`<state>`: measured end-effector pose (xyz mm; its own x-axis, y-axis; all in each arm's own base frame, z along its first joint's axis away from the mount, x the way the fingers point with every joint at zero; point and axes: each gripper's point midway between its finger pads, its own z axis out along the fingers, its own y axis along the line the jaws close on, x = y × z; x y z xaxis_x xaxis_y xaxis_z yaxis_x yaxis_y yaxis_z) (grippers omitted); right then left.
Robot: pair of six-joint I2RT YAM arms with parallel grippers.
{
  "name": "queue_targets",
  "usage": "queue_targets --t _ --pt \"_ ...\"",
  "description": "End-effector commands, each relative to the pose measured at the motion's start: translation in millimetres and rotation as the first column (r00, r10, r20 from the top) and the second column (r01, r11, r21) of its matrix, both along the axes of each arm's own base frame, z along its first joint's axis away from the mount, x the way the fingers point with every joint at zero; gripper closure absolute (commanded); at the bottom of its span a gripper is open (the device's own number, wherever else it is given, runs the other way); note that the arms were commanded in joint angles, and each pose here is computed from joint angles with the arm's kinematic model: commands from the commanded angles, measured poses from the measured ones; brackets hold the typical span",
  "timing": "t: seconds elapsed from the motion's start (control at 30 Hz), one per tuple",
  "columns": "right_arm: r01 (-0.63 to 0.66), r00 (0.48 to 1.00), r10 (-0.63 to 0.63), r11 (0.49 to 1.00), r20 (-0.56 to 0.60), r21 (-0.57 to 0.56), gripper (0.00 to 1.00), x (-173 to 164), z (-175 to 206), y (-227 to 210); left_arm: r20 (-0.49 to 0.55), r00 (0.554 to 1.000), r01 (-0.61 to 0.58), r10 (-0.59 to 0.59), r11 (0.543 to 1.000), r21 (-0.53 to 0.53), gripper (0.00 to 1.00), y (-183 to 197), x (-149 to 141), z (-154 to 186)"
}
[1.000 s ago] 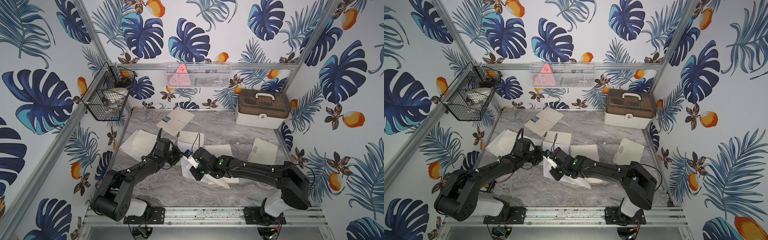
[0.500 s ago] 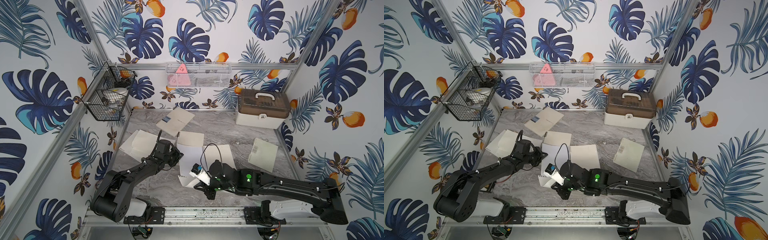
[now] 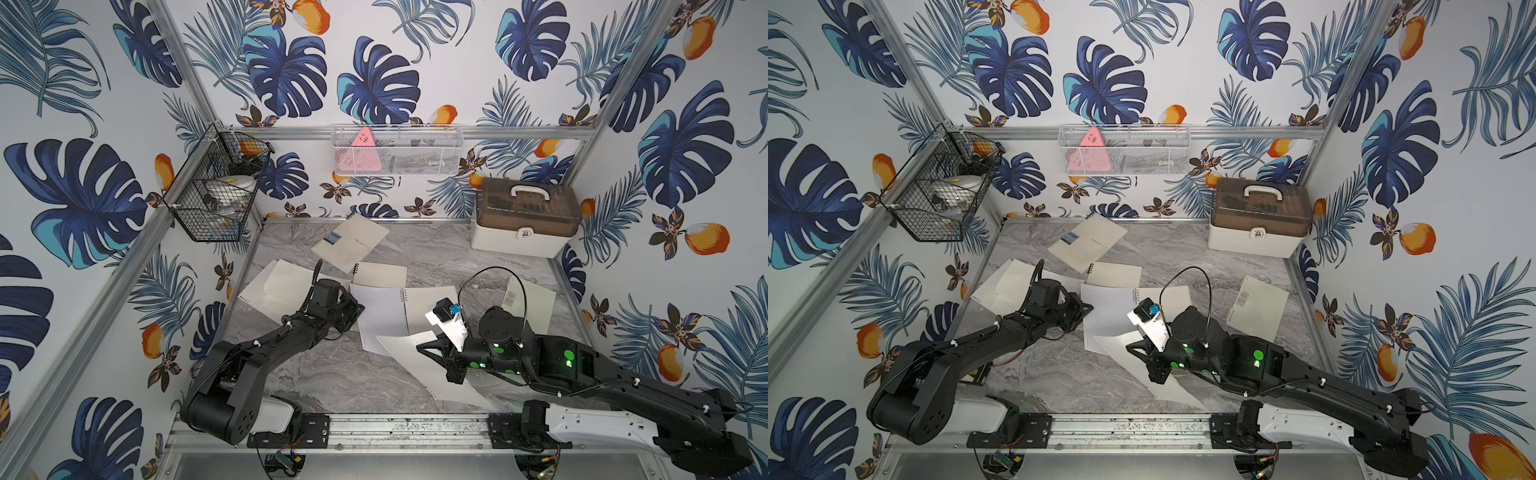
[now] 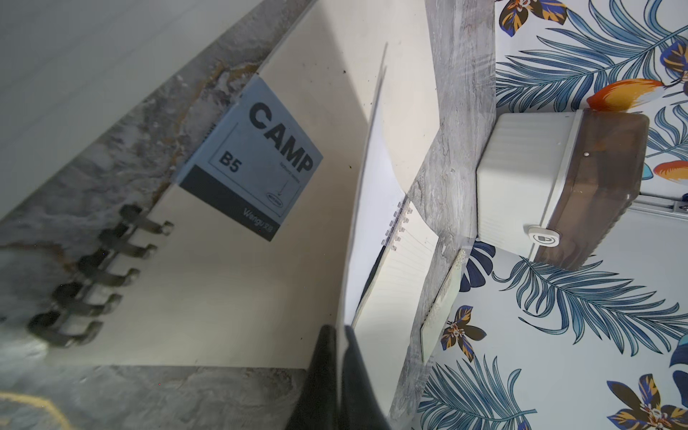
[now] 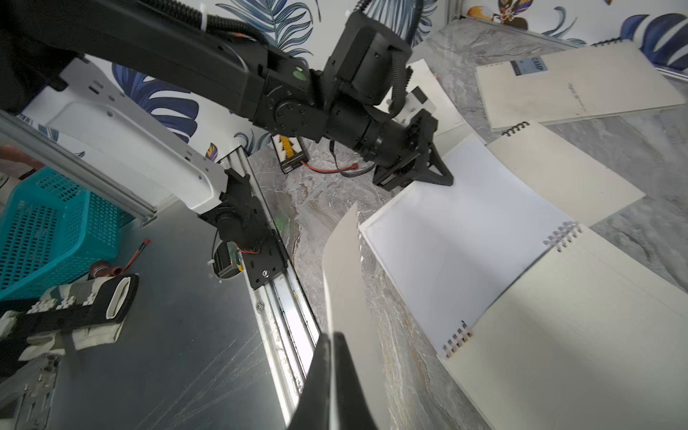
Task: Tear off pages from different notebooks
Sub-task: Tear off the paper from the notebook, then close the notebook at the center of the board.
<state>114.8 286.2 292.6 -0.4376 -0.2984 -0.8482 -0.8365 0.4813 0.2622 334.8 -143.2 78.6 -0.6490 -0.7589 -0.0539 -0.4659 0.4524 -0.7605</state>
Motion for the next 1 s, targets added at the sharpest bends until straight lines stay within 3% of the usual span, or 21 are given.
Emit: queue_targets --t 0.0,0.17,0.23,0.27,0.4,0.5,0.57,0.67,0.77,0.8,0.87,0.97 --pt "0.162 0.987 -0.162 0.985 0.002 -0.053 1.00 25 -11 -23 0.034 0.999 -0.019 0.018 1.000 0.021 1.00 5 8 5" --pt "0.473 0.879 -0.475 0.863 0.030 -0.178 1.00 86 -37 -73 0.123 0.991 0.041 -0.051 0.996 0.080 1.00 -14 20 50" --pt "0.553 0.823 -0.568 0.802 -0.003 -0.227 1.00 107 -54 -94 0.167 0.982 0.067 -0.087 0.990 0.122 0.82 -31 21 72" --pt "0.593 0.789 -0.614 0.768 -0.017 -0.242 1.00 116 -59 -105 0.183 0.977 0.081 -0.105 0.988 0.132 0.78 -40 21 80" --pt "0.712 0.654 -0.753 0.643 -0.067 -0.281 1.00 140 -77 -150 0.216 0.953 0.186 -0.213 0.972 0.141 0.65 -100 17 94" --pt "0.763 0.575 -0.811 0.580 -0.110 -0.285 1.00 147 -81 -179 0.211 0.928 0.282 -0.306 0.949 0.139 0.59 -151 11 88" --pt "0.779 0.551 -0.825 0.563 -0.127 -0.275 1.00 147 -78 -191 0.216 0.909 0.333 -0.355 0.933 0.134 0.56 -181 9 83" --pt "0.820 0.501 -0.860 0.508 -0.099 -0.264 1.00 143 -65 -211 0.197 0.879 0.407 -0.433 0.899 0.159 0.40 -219 9 74" --pt "0.863 0.438 -0.898 0.430 -0.031 -0.265 1.00 137 -47 -231 0.215 0.848 0.455 -0.484 0.874 0.173 0.13 -237 13 75" --pt "0.865 0.444 -0.896 0.437 -0.027 -0.247 1.00 138 -40 -231 0.221 0.836 0.471 -0.502 0.864 0.181 0.06 -239 13 79" --pt "0.834 0.511 -0.857 0.512 -0.060 -0.206 1.00 141 -31 -215 0.240 0.822 0.475 -0.516 0.855 0.209 0.01 -230 16 88" --pt "0.693 0.695 -0.698 0.714 -0.174 -0.099 1.00 147 -22 -163 0.340 0.794 0.457 -0.503 0.864 0.210 0.01 -197 19 114"
